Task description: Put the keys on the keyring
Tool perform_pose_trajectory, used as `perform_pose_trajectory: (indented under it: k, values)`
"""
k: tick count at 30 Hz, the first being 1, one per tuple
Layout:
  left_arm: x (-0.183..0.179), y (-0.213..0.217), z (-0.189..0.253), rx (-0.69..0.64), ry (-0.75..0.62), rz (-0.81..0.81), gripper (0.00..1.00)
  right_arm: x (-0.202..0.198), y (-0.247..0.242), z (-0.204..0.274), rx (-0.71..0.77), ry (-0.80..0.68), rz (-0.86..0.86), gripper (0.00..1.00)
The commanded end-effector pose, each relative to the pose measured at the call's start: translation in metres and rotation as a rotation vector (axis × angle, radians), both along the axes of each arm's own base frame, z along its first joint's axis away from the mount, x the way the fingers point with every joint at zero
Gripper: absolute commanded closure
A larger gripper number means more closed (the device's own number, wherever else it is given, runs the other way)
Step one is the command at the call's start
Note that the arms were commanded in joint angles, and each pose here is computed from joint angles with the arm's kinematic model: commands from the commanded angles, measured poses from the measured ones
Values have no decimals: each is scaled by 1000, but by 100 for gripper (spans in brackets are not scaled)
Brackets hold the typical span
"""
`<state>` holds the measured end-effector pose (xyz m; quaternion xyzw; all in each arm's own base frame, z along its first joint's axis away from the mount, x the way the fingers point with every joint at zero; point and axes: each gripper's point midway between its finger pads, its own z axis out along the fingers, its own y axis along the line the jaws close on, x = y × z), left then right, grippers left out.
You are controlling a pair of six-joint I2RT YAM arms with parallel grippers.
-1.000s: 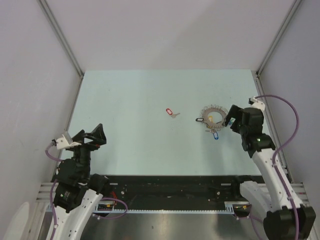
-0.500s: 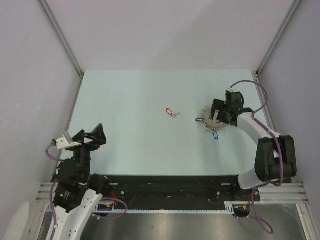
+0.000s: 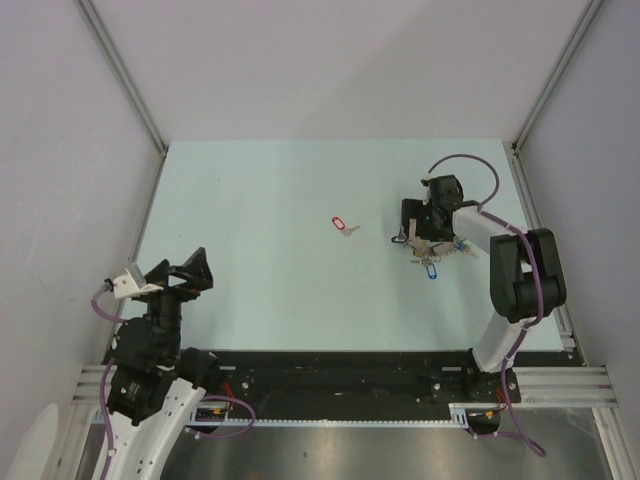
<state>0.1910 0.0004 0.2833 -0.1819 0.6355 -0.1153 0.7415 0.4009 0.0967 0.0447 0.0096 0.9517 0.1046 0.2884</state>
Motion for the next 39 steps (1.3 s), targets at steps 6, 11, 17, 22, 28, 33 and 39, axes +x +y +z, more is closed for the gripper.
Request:
perform_pose_trajectory:
  k: [6, 11, 17, 22, 28, 33, 39]
  values:
    - [-25, 5, 26, -32, -151, -27, 0, -58, 41, -19, -59, 174, 150, 0]
    - [-26, 4, 27, -35, -151, -34, 0, -109, 100, -15, -48, 200, 223, 0]
    - [-26, 3, 27, -36, -151, -43, 0, -156, 217, 5, 121, 111, 381, 1]
    - [-25, 2, 26, -34, -147, -43, 0, -178, 282, 47, 172, -19, 553, 4]
    - [-25, 2, 26, -34, -147, -45, 0, -164, 235, 61, 7, -45, 426, 10]
    - [-25, 1, 26, -33, -150, -49, 0, -177, 197, 41, -139, -2, 349, 19]
    - [-25, 1, 25, -30, -148, -52, 0, -205, 189, 16, -148, 26, 391, 39]
